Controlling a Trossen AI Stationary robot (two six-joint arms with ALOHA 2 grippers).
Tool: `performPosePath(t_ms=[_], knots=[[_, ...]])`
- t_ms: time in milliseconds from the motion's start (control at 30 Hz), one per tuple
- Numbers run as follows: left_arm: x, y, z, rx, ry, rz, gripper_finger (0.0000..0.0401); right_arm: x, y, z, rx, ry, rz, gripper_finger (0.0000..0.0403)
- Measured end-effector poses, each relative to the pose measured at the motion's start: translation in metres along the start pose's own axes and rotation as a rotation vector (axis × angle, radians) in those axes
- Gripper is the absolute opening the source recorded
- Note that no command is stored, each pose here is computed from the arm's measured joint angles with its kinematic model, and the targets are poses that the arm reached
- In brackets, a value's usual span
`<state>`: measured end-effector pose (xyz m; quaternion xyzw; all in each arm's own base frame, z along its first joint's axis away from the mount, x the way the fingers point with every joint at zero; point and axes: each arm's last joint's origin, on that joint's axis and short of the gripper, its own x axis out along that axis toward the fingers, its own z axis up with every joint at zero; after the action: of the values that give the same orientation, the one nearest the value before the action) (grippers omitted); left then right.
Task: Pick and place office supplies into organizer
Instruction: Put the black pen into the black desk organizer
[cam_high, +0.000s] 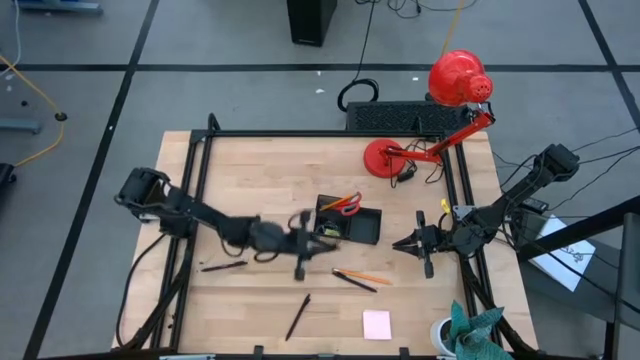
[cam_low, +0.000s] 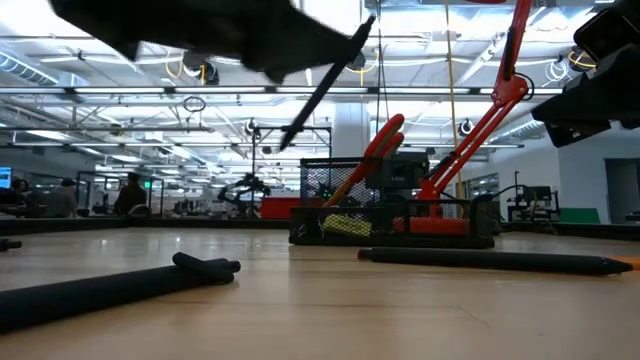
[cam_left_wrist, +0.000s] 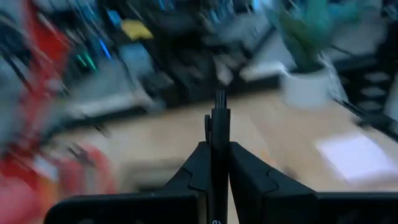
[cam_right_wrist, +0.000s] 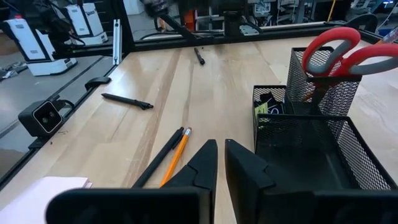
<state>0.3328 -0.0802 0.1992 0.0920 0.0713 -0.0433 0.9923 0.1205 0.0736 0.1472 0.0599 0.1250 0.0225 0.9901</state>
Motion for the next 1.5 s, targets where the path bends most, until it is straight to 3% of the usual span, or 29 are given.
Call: performPosePath(t_ms=[267, 533, 700, 933, 1133, 1500], knots=[[0.003, 0.08, 0.004, 0.048, -0.177, 0.012, 0.0037, 0.0, 0.0, 0.0, -0.005, 0.001, -0.001, 0.0018], [-0.007, 0.14, -0.009, 0.0, -0.194, 0.008, 0.0037, 0.0, 0.0, 0.0, -0.04, 0.002, -0.001, 0.0018], [0.002, 0.145, -0.028, -0.043, -0.163, -0.027, 0.0037, 0.0, -0.002, 0.001, -0.073, -0.008, -0.031, 0.0018], [0.022, 0.131, -0.055, -0.087, -0.186, -0.087, 0.0037, 0.003, -0.006, 0.002, -0.066, -0.014, -0.066, 0.0018], [0.031, 0.128, -0.083, -0.124, -0.095, -0.047, 0.0037, 0.003, -0.006, 0.002, -0.068, -0.016, -0.068, 0.0018], [0.032, 0.131, -0.087, -0.127, -0.087, -0.034, 0.004, 0.003, -0.006, 0.003, -0.082, -0.025, -0.064, 0.0018]])
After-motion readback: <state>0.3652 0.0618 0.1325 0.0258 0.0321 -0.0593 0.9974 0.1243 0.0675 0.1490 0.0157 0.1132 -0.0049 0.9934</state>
